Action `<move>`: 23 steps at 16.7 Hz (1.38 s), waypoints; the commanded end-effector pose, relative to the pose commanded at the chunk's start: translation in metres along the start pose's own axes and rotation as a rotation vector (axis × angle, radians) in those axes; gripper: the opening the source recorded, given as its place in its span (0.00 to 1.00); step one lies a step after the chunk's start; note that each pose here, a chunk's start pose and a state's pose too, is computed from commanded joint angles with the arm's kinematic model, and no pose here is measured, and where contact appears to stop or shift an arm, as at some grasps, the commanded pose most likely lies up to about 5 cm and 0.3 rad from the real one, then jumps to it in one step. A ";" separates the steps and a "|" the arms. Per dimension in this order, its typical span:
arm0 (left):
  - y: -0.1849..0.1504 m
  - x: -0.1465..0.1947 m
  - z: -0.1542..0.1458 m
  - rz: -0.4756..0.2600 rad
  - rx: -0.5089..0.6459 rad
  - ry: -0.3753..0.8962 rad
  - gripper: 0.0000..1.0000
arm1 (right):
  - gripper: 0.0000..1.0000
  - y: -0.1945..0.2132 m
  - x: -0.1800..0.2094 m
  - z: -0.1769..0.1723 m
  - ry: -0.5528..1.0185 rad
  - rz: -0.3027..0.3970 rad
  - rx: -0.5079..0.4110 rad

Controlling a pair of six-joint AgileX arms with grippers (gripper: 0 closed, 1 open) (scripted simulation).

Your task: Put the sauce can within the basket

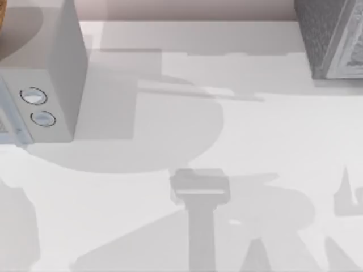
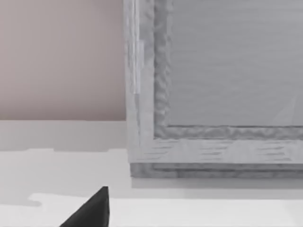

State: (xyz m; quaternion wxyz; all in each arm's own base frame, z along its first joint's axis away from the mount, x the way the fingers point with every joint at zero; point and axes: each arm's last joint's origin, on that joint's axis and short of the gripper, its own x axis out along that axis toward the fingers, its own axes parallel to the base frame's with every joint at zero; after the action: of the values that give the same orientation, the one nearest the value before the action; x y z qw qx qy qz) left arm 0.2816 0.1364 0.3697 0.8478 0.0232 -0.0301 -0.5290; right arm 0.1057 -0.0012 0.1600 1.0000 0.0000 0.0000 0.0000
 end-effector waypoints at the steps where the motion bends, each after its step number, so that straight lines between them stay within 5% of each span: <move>1: 0.015 -0.007 0.007 0.027 -0.004 0.001 0.00 | 1.00 0.000 0.000 0.000 0.000 0.000 0.000; 10: 0.092 -0.056 0.025 0.221 -0.066 0.027 0.00 | 1.00 0.000 0.000 0.000 0.000 0.000 0.000; 23: 0.100 -0.038 0.017 0.226 -0.065 0.040 0.00 | 1.00 0.000 0.000 0.000 0.000 0.000 0.000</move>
State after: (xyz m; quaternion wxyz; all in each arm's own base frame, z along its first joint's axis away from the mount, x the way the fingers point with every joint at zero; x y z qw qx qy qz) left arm 0.3532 0.2142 0.3924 0.9027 0.0028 0.0017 -0.4303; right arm 0.1057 -0.0012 0.1600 1.0000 0.0000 0.0000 0.0000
